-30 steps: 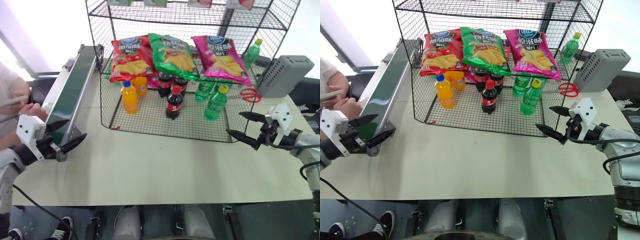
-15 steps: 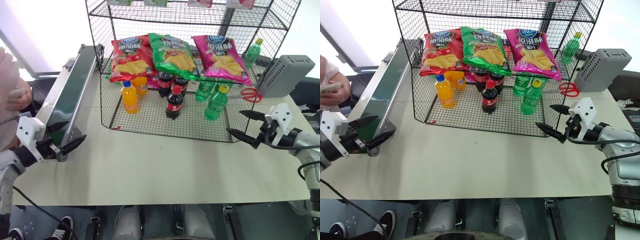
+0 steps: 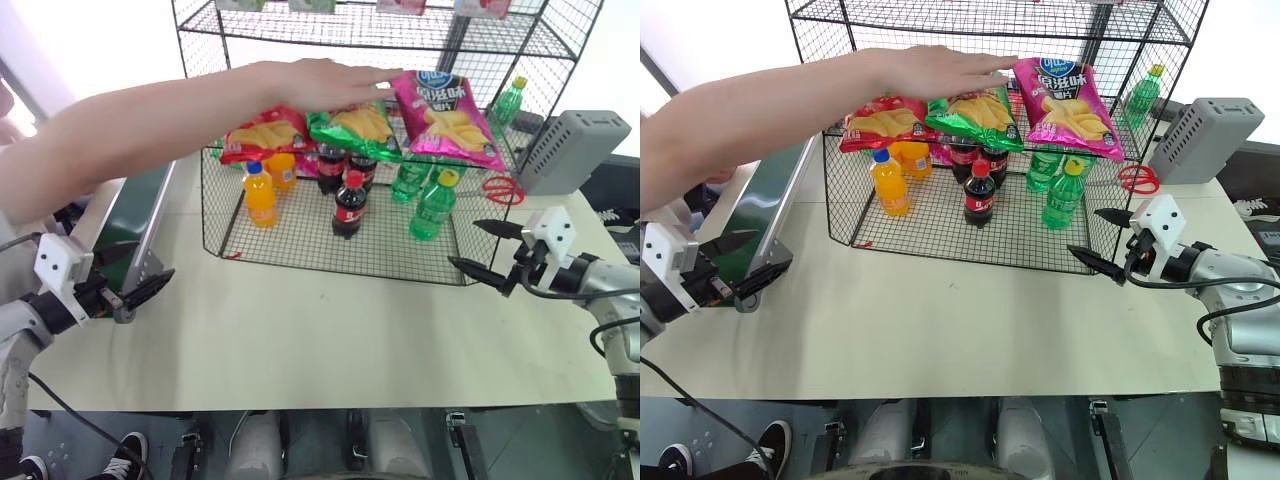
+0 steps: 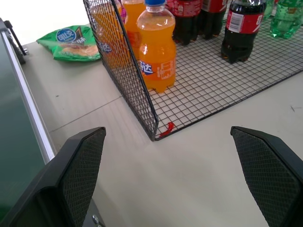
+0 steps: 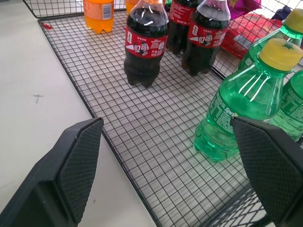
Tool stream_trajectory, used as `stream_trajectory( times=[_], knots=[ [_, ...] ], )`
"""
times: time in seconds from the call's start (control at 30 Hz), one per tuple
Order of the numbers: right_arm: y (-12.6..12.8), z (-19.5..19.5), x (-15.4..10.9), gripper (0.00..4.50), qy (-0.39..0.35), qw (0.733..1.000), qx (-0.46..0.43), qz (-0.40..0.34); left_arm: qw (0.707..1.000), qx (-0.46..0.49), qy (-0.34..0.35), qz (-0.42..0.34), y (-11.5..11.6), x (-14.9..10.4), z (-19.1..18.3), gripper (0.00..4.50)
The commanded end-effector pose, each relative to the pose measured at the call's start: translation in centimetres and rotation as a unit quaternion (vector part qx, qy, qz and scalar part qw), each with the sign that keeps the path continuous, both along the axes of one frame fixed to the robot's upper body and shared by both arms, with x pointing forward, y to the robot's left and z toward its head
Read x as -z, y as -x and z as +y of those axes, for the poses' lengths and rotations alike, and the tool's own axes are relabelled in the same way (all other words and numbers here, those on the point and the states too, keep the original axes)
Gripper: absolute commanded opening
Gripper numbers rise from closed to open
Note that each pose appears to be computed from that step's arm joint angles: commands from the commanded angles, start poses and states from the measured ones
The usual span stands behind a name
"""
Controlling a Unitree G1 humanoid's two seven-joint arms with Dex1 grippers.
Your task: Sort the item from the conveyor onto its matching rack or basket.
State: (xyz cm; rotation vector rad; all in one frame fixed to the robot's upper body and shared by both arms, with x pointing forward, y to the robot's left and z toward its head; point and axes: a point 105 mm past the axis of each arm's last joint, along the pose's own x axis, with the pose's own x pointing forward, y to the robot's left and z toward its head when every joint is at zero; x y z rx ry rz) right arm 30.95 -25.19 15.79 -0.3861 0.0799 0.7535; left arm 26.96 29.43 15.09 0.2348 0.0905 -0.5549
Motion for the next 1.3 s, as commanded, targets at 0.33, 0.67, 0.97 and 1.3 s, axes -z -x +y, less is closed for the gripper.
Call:
stream_trajectory(
  times=[0.33,0.67,0.97,1.3],
  knots=[
    [0.0,0.6,-0.9,4.46,0.003,1.0,-0.013,-0.019,1.0,0.007,-0.008,-0.013,0.3,-0.5,-0.3,4.5],
    [-0.2,0.7,-0.7,4.46,0.01,1.0,-0.015,-0.017,1.0,0.004,-0.007,-0.012,0.7,-0.4,-0.3,4.5],
    [-0.2,0.9,-0.9,4.46,0.007,0.999,-0.023,-0.021,1.0,0.011,0.007,-0.005,0.9,-0.2,-0.5,4.5],
    [0.5,2.0,-1.6,4.46,-0.023,0.998,-0.058,-0.016,1.0,0.017,0.011,-0.019,1.0,-0.6,-0.5,4.5]
  ],
)
